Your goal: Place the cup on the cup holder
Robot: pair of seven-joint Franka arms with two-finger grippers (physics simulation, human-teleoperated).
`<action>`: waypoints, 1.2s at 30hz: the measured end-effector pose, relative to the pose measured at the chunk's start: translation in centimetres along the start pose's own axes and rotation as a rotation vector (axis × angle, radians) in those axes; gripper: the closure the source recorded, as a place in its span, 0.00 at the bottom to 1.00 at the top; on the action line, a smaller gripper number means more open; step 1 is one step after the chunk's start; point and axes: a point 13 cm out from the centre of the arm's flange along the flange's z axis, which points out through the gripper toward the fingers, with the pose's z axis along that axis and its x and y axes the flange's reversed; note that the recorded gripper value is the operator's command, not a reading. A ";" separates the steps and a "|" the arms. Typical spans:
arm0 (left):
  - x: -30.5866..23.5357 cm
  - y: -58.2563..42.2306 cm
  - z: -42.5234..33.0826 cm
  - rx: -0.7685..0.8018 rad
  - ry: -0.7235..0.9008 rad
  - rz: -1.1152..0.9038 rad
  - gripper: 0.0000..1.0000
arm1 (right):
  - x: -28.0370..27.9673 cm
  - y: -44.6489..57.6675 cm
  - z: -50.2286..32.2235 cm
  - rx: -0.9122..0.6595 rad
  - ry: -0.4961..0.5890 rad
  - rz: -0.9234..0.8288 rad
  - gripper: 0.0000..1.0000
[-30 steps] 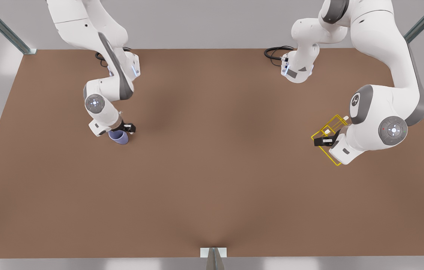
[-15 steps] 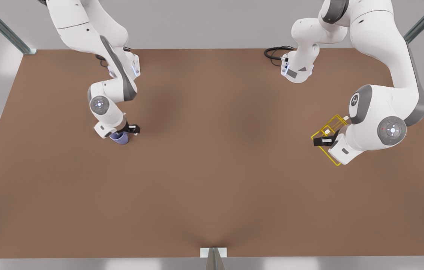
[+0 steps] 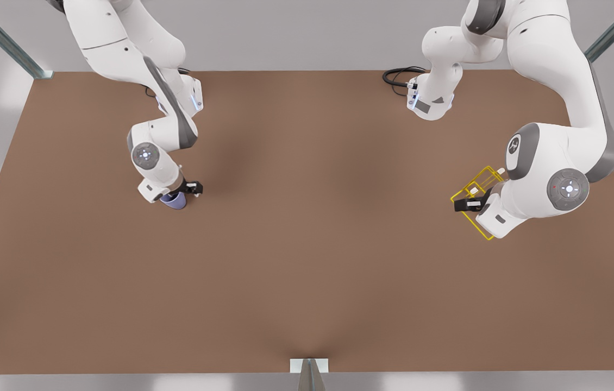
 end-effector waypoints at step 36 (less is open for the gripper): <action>2.7 -8.4 -5.0 -0.023 -0.082 0.142 0.00 | -11.5 16.2 -8.3 -0.308 -0.114 -0.064 0.79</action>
